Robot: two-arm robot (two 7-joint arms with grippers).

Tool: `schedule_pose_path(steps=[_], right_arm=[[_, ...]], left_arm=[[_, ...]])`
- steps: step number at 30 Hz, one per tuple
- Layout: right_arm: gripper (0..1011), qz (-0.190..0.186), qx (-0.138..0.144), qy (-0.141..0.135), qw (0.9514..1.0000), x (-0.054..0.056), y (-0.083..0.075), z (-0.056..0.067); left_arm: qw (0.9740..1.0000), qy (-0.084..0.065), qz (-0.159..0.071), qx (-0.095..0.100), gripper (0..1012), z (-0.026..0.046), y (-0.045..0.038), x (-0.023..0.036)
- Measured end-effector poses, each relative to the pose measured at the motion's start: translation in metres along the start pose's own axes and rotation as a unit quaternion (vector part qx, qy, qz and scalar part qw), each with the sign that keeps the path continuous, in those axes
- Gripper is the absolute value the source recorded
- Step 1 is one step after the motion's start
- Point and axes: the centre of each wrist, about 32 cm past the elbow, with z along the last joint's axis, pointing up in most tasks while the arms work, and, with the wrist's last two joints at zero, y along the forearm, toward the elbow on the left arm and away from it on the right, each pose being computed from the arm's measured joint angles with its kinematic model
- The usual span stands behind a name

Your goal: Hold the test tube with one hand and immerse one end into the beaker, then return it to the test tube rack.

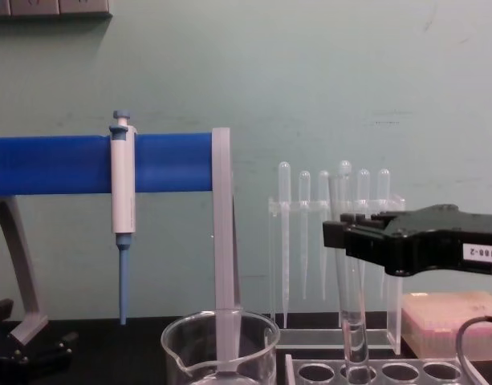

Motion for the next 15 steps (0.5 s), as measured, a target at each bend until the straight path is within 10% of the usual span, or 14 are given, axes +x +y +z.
schedule_pose_path(steps=[15], right_arm=[[224, 0.008, -0.036, 0.001, 0.9993, 0.004, 0.008, -0.016]], left_arm=[[1.0, 0.0, 0.0, 0.0, 1000, 0.0, 0.0, 0.0]])
